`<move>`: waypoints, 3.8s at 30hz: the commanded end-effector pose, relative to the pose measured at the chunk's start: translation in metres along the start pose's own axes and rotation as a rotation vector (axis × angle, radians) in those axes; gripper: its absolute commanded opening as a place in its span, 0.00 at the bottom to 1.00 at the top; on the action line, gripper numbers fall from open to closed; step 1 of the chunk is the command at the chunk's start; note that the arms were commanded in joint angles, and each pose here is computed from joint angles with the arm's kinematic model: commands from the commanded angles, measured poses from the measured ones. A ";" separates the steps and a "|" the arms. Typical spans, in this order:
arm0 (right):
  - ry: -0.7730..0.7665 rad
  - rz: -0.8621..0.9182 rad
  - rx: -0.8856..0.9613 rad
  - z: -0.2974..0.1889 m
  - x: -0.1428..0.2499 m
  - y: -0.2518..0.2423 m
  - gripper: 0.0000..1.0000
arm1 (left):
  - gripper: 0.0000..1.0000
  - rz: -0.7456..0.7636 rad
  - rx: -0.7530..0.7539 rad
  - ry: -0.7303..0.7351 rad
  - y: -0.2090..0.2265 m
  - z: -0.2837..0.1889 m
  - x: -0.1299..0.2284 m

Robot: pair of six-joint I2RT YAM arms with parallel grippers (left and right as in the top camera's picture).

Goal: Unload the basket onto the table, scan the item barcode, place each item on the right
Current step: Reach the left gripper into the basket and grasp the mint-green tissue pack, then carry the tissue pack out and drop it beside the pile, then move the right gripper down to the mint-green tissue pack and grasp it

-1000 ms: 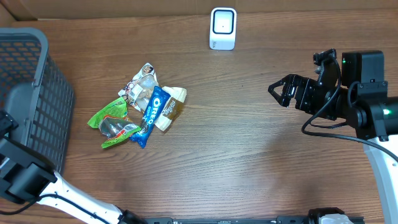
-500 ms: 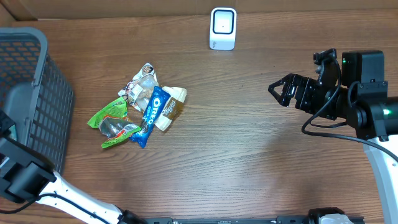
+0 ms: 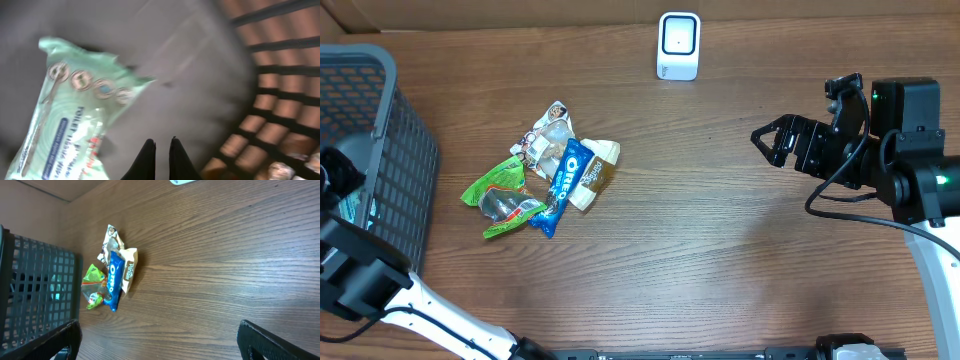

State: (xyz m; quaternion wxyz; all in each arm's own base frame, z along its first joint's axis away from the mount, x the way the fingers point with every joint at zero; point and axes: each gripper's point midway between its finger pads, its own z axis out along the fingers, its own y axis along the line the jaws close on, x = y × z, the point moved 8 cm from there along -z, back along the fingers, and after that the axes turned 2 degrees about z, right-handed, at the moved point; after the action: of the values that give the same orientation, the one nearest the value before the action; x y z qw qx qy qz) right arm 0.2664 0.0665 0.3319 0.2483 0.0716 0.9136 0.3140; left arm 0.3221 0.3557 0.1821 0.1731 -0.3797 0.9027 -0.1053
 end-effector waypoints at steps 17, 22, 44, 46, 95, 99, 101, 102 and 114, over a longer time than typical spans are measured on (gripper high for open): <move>-0.019 -0.010 -0.021 -0.006 -0.004 0.005 1.00 | 0.87 0.040 -0.220 -0.030 0.022 0.006 0.016; -0.015 -0.007 -0.020 -0.006 -0.003 0.005 1.00 | 0.88 0.028 -0.359 0.001 0.043 0.030 0.030; -0.012 -0.005 -0.019 -0.006 -0.003 0.005 1.00 | 0.04 0.016 -0.144 -0.140 -0.007 -0.027 0.003; -0.011 -0.005 -0.020 -0.006 -0.003 0.005 1.00 | 0.04 0.029 -0.102 -0.196 -0.022 -0.057 -0.005; -0.031 -0.017 -0.027 -0.006 -0.006 0.006 1.00 | 0.62 0.649 -0.238 0.360 -0.268 -0.001 0.256; -0.033 -0.019 -0.029 -0.006 -0.006 0.006 1.00 | 0.69 0.733 -0.132 0.342 -0.287 -0.033 0.250; -0.038 -0.023 -0.031 -0.006 -0.007 0.007 1.00 | 0.70 0.776 -0.020 0.310 -0.303 -0.062 0.247; -0.040 -0.025 -0.031 -0.006 -0.008 0.007 1.00 | 0.70 0.793 0.048 0.282 -0.312 -0.079 0.245; 0.016 -0.086 -0.067 0.013 -0.002 0.023 1.00 | 0.75 0.914 0.507 -0.197 -0.329 -0.278 0.266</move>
State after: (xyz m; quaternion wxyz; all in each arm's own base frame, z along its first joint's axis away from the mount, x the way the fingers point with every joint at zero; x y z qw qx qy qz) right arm 0.2720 0.0757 0.3358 0.2627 0.0496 0.9064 0.3270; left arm 0.2805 -0.0445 0.4615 0.3431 0.0731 0.9173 -0.1882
